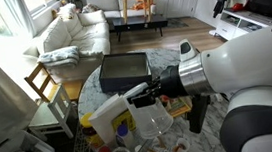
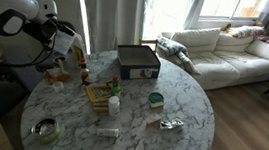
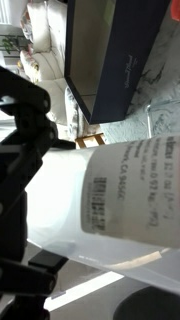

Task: Turn the transparent bucket upside down, then put it in the transparent box

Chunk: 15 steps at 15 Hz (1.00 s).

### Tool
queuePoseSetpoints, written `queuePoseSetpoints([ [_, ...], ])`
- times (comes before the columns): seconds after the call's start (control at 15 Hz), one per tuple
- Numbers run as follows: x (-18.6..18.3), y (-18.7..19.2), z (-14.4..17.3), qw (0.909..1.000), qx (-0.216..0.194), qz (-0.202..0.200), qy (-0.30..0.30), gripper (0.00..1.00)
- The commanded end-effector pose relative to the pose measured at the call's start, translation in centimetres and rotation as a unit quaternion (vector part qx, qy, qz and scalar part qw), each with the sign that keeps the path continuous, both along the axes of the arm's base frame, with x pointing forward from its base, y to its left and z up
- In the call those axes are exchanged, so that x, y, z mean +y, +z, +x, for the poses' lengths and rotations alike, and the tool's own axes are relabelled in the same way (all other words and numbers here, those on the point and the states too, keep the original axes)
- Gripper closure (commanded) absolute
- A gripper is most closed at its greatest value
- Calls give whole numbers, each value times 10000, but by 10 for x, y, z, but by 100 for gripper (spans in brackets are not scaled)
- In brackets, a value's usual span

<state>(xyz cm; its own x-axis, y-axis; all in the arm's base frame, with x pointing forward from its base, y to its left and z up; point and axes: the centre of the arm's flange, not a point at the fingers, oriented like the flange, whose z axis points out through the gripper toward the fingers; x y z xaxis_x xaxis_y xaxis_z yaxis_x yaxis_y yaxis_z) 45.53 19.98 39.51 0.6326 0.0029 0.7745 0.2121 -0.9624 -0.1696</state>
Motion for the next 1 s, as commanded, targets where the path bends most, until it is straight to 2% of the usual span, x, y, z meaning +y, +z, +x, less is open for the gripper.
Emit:
queuePoseSetpoints([
  [0.0, 0, -28, 11, 9998, -133, 71, -107, 35],
  [0.2, -1, -42, 18, 9996, -142, -31, -261, 35],
  [0.93, -1, -76, 34, 9959, -720, -99, -544, 35],
])
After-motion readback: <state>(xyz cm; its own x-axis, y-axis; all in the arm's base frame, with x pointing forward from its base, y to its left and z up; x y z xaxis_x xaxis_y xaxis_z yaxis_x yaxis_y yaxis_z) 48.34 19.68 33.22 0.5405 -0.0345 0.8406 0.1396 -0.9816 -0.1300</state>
